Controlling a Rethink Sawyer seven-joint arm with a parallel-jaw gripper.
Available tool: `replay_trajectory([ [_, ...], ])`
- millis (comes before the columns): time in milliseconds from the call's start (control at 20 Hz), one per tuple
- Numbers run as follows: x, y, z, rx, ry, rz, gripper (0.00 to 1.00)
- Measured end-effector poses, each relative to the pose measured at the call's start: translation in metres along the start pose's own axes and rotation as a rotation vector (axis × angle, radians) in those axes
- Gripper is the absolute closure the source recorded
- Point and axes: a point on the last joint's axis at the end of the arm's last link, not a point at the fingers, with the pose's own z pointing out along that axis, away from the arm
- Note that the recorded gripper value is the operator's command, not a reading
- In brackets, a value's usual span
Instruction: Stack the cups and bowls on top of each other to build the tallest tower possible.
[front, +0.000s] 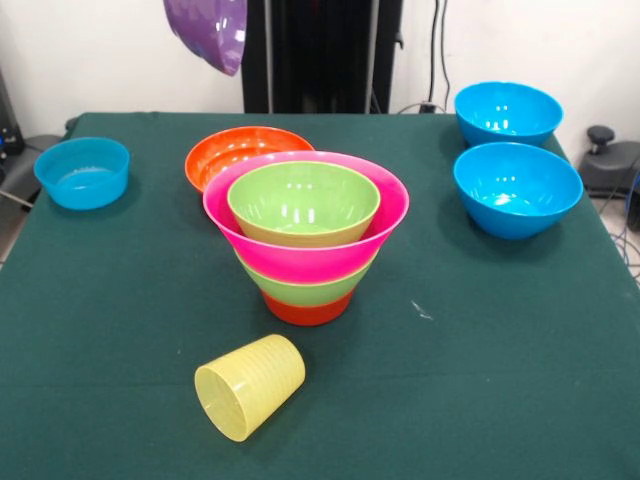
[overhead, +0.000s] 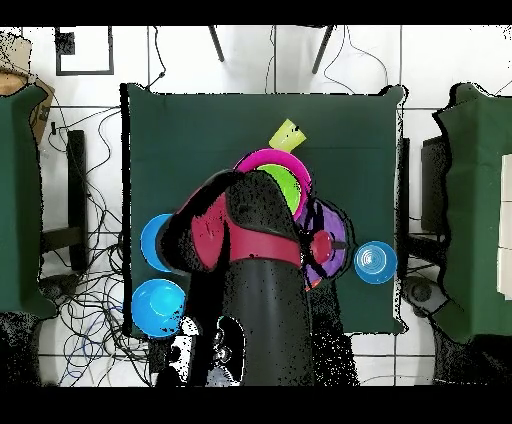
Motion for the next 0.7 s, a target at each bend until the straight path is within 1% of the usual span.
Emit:
replay_trajectory([
  [200,0.003,0.004,0.002,0.002,0.01,-0.006,1.0],
  [400,0.005,0.016,0.005,-0.03,0.047,-0.01,1.0],
  [700,0.007,0.022,0.003,-0.062,0.07,-0.004,1.0],
])
